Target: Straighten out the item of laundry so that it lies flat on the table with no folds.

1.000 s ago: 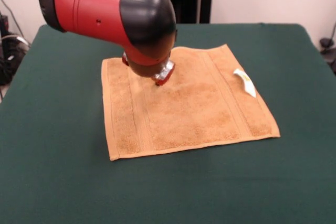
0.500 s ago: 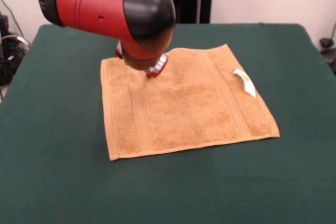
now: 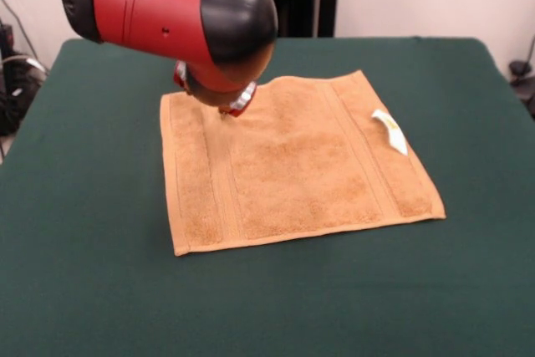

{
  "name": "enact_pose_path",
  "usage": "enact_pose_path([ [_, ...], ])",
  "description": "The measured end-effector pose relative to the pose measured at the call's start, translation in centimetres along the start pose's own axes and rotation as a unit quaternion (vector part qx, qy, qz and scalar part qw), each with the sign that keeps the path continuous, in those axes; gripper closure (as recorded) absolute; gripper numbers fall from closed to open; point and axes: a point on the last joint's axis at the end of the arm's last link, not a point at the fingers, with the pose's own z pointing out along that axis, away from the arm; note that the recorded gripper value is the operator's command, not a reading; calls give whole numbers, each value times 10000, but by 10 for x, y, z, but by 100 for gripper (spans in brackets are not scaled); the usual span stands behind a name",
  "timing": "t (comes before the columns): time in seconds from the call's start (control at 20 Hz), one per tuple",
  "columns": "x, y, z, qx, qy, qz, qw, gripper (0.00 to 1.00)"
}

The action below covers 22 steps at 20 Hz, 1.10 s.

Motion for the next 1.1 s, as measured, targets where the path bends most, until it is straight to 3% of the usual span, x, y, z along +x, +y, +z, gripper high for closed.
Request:
enact_pose_path([
  [0.3,0,0,16,100,81,-58,9999,0],
  [1.1,-1,5,15,312,-25,-170,9994,0],
])
